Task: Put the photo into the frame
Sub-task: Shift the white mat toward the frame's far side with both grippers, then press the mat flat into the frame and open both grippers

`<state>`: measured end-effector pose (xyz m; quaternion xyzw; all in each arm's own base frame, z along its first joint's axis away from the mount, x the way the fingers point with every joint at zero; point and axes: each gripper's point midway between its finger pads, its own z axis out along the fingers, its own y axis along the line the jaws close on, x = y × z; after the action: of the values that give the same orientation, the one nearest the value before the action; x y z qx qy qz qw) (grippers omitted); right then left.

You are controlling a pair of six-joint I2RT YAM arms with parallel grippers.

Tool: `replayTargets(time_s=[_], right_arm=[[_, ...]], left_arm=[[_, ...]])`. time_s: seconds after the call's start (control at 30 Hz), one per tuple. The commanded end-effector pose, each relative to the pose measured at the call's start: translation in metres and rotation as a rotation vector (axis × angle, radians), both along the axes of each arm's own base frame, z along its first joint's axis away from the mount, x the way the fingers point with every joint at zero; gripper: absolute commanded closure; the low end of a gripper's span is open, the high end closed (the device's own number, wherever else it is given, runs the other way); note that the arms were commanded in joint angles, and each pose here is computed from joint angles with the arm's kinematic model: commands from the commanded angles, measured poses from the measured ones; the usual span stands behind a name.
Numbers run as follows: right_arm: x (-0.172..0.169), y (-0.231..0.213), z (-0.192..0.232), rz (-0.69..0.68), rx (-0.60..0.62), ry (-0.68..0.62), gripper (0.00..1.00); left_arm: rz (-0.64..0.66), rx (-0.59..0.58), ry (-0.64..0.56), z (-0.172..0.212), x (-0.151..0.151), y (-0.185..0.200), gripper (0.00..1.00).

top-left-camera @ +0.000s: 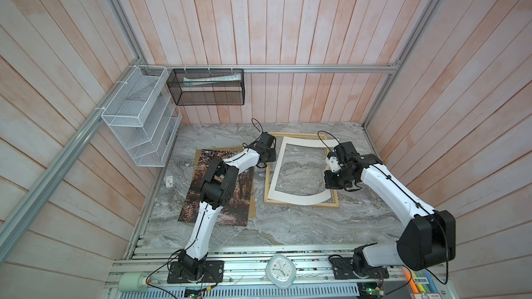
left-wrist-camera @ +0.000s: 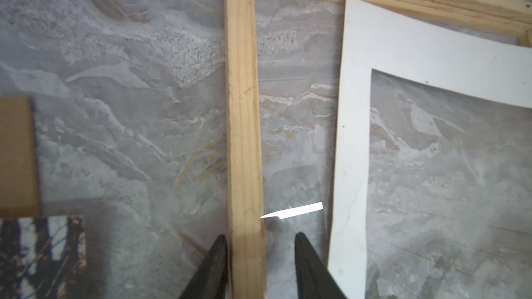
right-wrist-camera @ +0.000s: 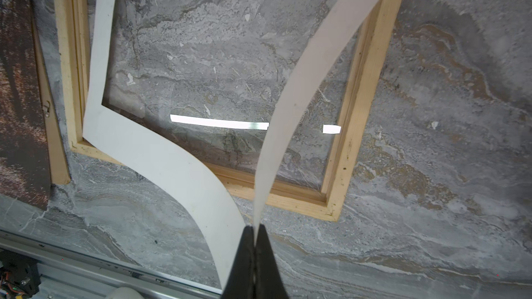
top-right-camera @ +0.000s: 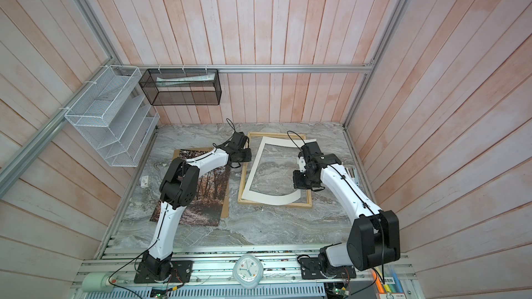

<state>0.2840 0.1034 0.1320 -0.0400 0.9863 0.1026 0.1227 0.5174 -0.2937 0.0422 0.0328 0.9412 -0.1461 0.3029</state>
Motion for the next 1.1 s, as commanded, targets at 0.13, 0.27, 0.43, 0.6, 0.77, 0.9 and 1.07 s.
replayTargets(time_s=[0.13, 0.27, 0.43, 0.6, 0.77, 0.9, 1.07], right_arm=[[0.021, -0.001, 0.012, 0.037, -0.091, -0.089, 1.00], [0.026, 0.006, 0.017, 0.067, -0.089, -0.123, 1.00], [0.032, 0.011, 0.016, 0.090, -0.090, -0.129, 1.00], [0.039, 0.015, 0.017, 0.124, -0.098, -0.143, 1.00], [0.044, 0.018, 0.017, 0.149, -0.105, -0.160, 1.00], [0.047, 0.022, 0.013, 0.167, -0.099, -0.158, 1.00], [0.049, 0.022, 0.006, 0.171, -0.112, -0.143, 1.00]], left_arm=[[-0.011, -0.052, -0.058, 0.050, -0.008, 0.005, 0.59], [0.012, -0.058, -0.042, 0.053, -0.020, 0.017, 0.59], [0.051, -0.081, -0.018, 0.055, -0.032, 0.033, 0.59], [0.072, -0.091, -0.009, 0.058, -0.041, 0.044, 0.59], [0.075, -0.092, -0.005, 0.060, -0.047, 0.048, 0.59], [0.075, -0.093, 0.003, 0.059, -0.049, 0.050, 0.59], [0.077, -0.093, 0.010, 0.058, -0.054, 0.052, 0.59]])
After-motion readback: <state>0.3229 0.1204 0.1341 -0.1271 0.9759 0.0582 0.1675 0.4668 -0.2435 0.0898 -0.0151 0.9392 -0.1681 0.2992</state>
